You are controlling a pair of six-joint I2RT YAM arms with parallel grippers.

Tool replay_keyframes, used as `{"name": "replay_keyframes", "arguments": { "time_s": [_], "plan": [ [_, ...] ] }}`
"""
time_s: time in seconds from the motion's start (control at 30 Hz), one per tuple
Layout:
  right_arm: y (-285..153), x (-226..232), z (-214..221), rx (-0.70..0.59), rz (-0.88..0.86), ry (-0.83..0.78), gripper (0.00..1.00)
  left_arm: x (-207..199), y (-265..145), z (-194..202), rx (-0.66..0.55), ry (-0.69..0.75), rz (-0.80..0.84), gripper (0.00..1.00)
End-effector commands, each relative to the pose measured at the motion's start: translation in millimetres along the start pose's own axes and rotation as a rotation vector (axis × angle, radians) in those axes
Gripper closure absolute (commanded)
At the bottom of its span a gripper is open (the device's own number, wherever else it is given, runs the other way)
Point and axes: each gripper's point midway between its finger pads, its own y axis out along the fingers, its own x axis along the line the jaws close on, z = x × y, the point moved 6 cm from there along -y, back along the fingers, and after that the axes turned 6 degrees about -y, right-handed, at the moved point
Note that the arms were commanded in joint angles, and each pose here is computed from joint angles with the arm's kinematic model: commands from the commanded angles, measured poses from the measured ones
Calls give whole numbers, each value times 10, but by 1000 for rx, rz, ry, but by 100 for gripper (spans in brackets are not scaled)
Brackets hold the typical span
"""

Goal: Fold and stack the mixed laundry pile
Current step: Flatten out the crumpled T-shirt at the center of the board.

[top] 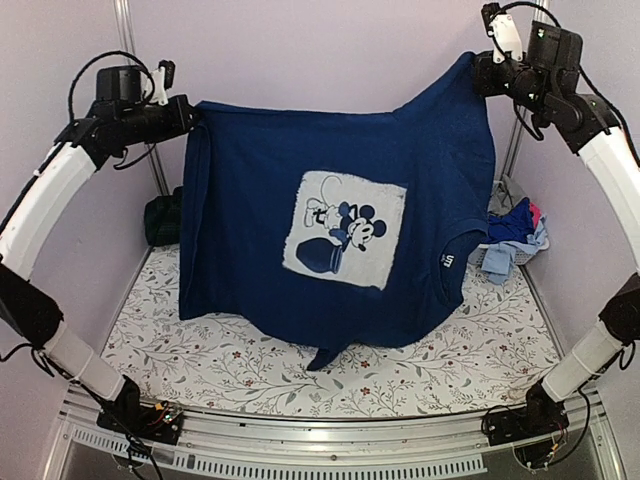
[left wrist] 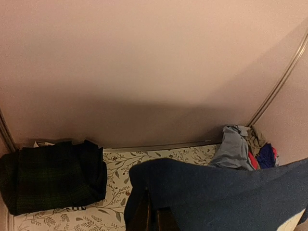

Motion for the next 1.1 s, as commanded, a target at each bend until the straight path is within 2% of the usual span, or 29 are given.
{"name": "replay_keyframes", "arguments": {
  "time_s": [0.0, 0.07, 0.13, 0.17, 0.2, 0.27, 0.33, 0.4, 0.47, 0.53, 0.6, 0.7, 0.77, 0.83, 0.97, 1.07],
  "plan": [
    [461, -148, 128, -36, 5, 103, 100, 334, 579, 177, 81, -104, -9, 100],
    [709, -250, 151, -52, 11, 114, 100, 398, 829, 53, 45, -103, 19, 100],
    [837, -448, -9, -122, 34, 162, 100, 426, 1009, -199, -21, -102, 39, 100],
    [953, -515, -39, -157, 38, 184, 100, 367, 990, -471, -89, -92, 66, 100],
    [890, -612, -247, -238, 51, 203, 100, 356, 1007, -650, -137, -90, 79, 100],
    [942, -636, -353, -331, 22, 210, 100, 344, 1003, -937, -224, -89, 118, 100],
    [810, -653, -554, -445, -13, 204, 100, 290, 836, -1186, -318, -76, 168, 100],
    [614, -649, -763, -558, -60, 183, 100, 264, 680, -1276, -382, -29, 189, 100],
    [545, -641, -816, -576, -86, 179, 100, 311, 594, -1209, -401, 19, 174, 100],
    [644, -538, -682, -529, -139, 165, 100, 435, 575, -1015, -371, 41, 145, 100],
    [837, -338, -361, -438, -233, 159, 100, 602, 603, -707, -310, 47, 128, 100],
    [934, 19, 187, -261, -414, 221, 100, 923, 718, 33, -128, 12, 104, 100],
    [865, 385, 711, -97, -520, 276, 100, 1012, 707, 514, 1, -16, 134, 100],
    [642, 667, 1149, 21, -584, 303, 100, 1048, 611, 968, 114, -59, 165, 100],
    [-136, 837, 1579, 187, -638, 356, 100, 958, 148, 1526, 189, -111, 168, 100],
    [-568, 963, 2011, 364, -682, 404, 100, 912, -146, 1890, 293, -195, 152, 100]
  ]
}}
